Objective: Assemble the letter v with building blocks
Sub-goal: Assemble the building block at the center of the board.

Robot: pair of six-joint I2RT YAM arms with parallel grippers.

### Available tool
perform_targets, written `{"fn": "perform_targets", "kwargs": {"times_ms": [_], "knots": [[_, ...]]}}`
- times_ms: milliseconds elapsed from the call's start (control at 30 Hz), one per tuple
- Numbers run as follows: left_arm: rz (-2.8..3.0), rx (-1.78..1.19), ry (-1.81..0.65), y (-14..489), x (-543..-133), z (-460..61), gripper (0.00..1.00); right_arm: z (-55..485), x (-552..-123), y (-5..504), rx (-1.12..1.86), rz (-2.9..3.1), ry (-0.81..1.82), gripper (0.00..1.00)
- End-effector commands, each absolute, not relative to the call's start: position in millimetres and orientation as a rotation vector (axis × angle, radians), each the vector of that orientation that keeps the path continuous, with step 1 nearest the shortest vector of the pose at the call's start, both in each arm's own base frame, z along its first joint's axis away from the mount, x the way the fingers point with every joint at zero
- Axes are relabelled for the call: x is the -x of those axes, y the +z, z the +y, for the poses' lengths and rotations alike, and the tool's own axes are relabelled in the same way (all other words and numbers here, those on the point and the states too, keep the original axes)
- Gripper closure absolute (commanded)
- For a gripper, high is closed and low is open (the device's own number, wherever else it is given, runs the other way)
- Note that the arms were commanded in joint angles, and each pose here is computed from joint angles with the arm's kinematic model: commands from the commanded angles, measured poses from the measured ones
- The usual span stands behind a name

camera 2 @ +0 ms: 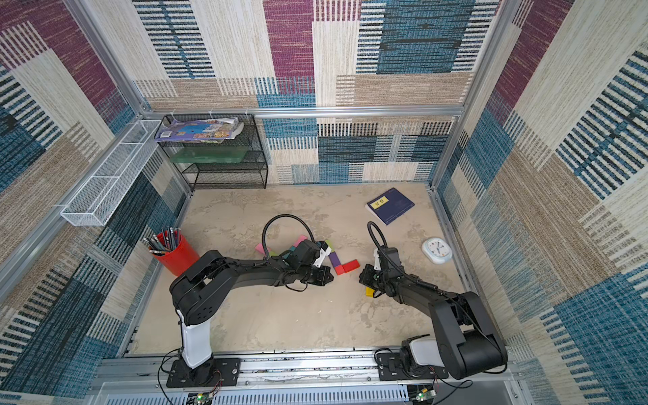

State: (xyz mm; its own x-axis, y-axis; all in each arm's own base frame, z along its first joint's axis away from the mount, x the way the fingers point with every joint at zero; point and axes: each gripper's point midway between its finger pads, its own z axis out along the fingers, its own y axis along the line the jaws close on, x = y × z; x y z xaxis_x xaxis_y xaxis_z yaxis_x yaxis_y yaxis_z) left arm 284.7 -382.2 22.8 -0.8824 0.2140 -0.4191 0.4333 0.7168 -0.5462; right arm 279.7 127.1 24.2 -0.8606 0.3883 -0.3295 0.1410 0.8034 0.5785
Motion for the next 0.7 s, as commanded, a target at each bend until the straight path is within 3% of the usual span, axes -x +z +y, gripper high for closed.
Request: {"fn": "perform_targets", "kwargs": {"times_ms": [0,667], "knots": [[2.688,-0.497,-0.816,2.8,-279.2,-363.4,1.00,136.7,-288.1,32.9,-0.397,2.486,0.839,0.90],[2.704,-0.498,-0.811,-2.0,-278.4,-363.8,1.00,147.5,-291.5,12.2,-0.499,2.471,0.856,0.92]]}}
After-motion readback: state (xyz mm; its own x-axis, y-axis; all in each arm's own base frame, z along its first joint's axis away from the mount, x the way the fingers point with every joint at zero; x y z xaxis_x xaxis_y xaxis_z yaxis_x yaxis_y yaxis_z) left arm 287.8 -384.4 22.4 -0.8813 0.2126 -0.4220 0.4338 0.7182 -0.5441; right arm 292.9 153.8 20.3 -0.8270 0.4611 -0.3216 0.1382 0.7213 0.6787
